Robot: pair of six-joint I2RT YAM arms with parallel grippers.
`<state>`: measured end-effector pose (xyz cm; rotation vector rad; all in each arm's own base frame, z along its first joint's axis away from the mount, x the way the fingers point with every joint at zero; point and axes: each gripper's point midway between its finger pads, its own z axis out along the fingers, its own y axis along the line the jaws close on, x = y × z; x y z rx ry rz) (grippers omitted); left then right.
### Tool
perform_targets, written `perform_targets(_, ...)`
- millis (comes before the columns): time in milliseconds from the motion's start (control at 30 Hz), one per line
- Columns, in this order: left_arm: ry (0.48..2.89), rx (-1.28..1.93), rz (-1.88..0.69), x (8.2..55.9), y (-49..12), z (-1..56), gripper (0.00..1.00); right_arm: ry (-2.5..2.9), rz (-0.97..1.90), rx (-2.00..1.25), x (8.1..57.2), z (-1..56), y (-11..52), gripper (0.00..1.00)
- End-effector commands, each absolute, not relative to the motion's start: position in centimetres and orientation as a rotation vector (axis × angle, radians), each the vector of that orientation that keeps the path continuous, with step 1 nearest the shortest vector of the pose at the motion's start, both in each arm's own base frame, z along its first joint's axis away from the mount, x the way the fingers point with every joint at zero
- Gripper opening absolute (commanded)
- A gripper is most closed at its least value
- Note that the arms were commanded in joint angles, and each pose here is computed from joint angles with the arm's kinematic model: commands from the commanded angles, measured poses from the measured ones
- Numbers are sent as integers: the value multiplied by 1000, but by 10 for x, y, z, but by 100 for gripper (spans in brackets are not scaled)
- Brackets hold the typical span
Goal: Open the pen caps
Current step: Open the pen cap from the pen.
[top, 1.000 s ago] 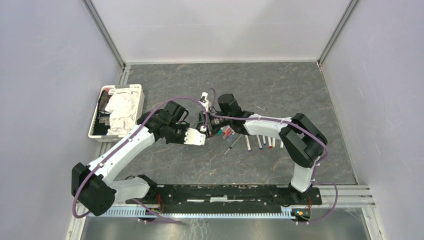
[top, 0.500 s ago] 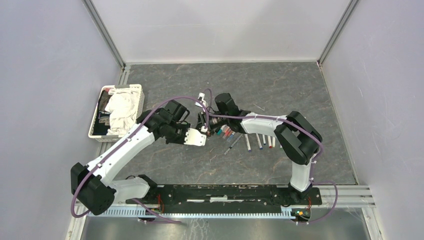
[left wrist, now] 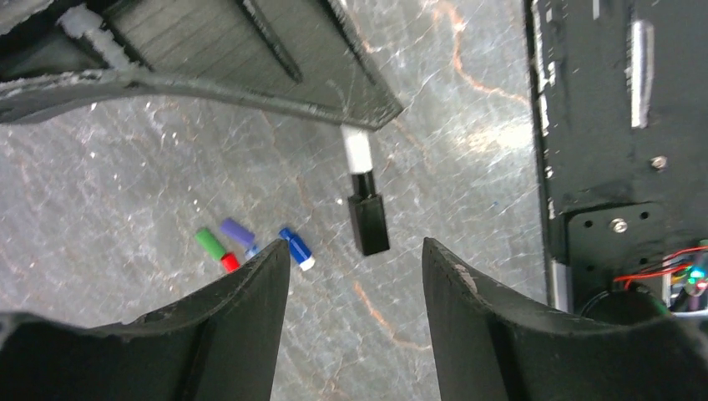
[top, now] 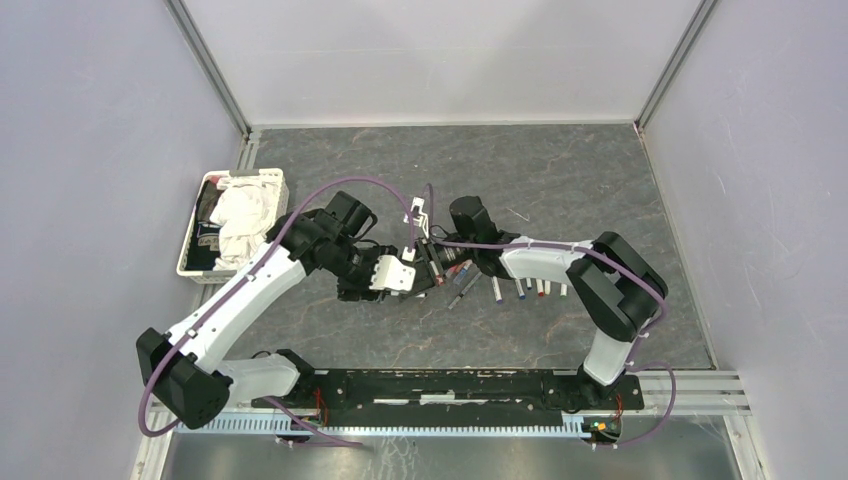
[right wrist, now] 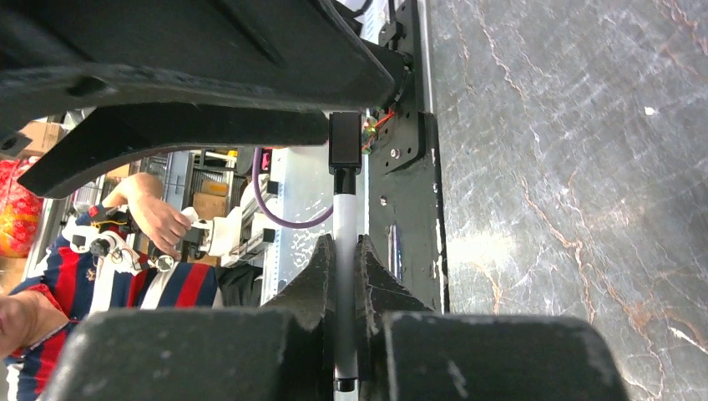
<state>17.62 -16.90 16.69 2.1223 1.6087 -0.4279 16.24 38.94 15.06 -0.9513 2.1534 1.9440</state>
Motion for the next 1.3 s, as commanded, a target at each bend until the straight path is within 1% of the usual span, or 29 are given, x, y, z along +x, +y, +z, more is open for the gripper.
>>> perform_targets(0,1592,2092,-606,157,-184,178,65,1922,1958,-1070,162,185,390,0)
perform_targets(167,1613,2057,-623,162,-189,178,64,1879,1988,-1056,164,199,393,0)
perform_targets(367,1652,2079,-557,170,-183,167,50,1875,1998,-1041,164,200,393,0)
perform_targets(400,1654,2080,-553,171,-183,166,46,1878,2003,-1035,164,200,394,0)
perform_targets(600,1646,2071,-535,175,-185,166,11,1876,2017,-1015,165,201,397,1)
perform_targets(667,1633,2085,-518,176,-183,166,4,1883,2013,-1007,166,199,399,18)
perform_targets(700,1630,2086,-510,177,-182,166,3,1886,2013,-1005,166,198,401,22)
perform_targets(767,1620,2097,-504,176,-181,165,2,1883,2026,-1024,163,199,408,29)
perform_targets(833,1619,2100,-502,176,-181,165,2,1881,2037,-1039,160,199,414,30)
perform_targets(900,1626,2105,-508,175,-181,164,2,1880,2045,-1049,159,199,418,29)
perform_targets(967,1625,2113,-500,175,-179,164,2,1886,2045,-1044,159,198,419,24)
perform_targets(1067,1624,2134,-466,176,-174,162,2,1904,2040,-1042,159,193,416,4)
perform_targets(1100,1625,2143,-446,177,-171,161,2,1916,2031,-1036,160,191,414,0)
perform_targets(1267,1638,2200,-273,191,-152,155,2,1988,1952,-1007,167,172,393,0)
